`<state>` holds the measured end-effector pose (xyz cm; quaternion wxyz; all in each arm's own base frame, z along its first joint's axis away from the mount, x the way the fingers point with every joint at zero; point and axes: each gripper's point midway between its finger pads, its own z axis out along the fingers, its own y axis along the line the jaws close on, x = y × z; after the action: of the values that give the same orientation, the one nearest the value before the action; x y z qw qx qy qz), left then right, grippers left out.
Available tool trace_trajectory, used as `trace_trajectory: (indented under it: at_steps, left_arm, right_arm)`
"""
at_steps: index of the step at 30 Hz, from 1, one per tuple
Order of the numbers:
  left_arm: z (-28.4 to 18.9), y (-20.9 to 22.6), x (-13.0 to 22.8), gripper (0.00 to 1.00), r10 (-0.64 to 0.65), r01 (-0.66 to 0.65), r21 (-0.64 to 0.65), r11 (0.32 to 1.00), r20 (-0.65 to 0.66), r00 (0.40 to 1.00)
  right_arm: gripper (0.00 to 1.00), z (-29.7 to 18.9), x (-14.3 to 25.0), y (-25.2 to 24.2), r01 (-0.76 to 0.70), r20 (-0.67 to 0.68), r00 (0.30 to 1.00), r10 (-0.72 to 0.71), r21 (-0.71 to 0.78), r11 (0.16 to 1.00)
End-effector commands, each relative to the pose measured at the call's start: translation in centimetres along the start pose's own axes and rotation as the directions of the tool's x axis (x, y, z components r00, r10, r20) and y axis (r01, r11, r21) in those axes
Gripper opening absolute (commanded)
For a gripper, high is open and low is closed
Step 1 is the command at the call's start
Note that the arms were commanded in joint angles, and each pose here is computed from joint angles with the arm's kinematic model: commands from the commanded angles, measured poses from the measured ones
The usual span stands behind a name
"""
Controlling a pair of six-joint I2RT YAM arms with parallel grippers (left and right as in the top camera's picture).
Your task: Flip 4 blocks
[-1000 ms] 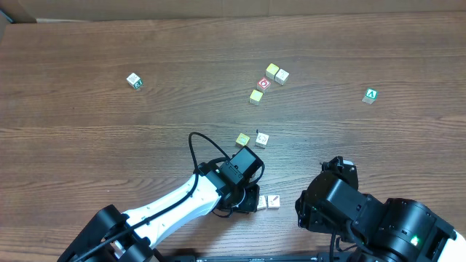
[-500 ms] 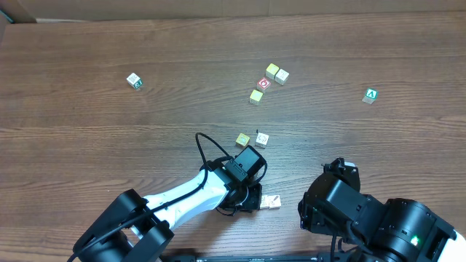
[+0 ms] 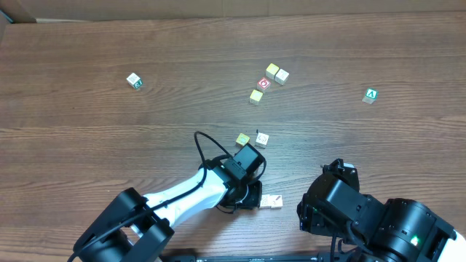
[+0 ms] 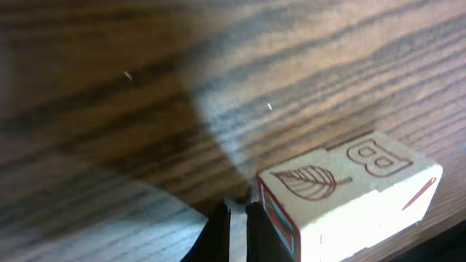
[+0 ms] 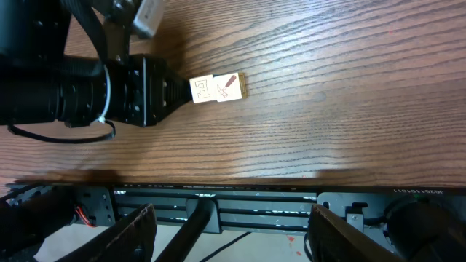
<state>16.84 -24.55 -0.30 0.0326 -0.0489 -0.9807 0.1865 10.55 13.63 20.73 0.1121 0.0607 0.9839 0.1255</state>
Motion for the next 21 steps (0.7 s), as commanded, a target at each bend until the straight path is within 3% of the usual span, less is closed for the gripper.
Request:
trace_trajectory:
  at_steps: [1, 21]
  left_arm:
    - [0.35, 1.11, -0.57, 0.04, 0.009, -0.009, -0.026, 1.000, 0.002, 1.000]
    - [0.19, 0.47, -1.48, 0.04, 0.039, -0.040, 0.012, 0.999, 0.027, 0.999]
  right_arm:
    - [0.68, -0.47, -0.05, 0.22, 0.003, 0.007, 1.000, -0.003, -0.019, 1.000]
    - [0.70, -0.39, -0.23, 0.85, -0.002, 0.009, 1.000, 0.002, -0.040, 0.999]
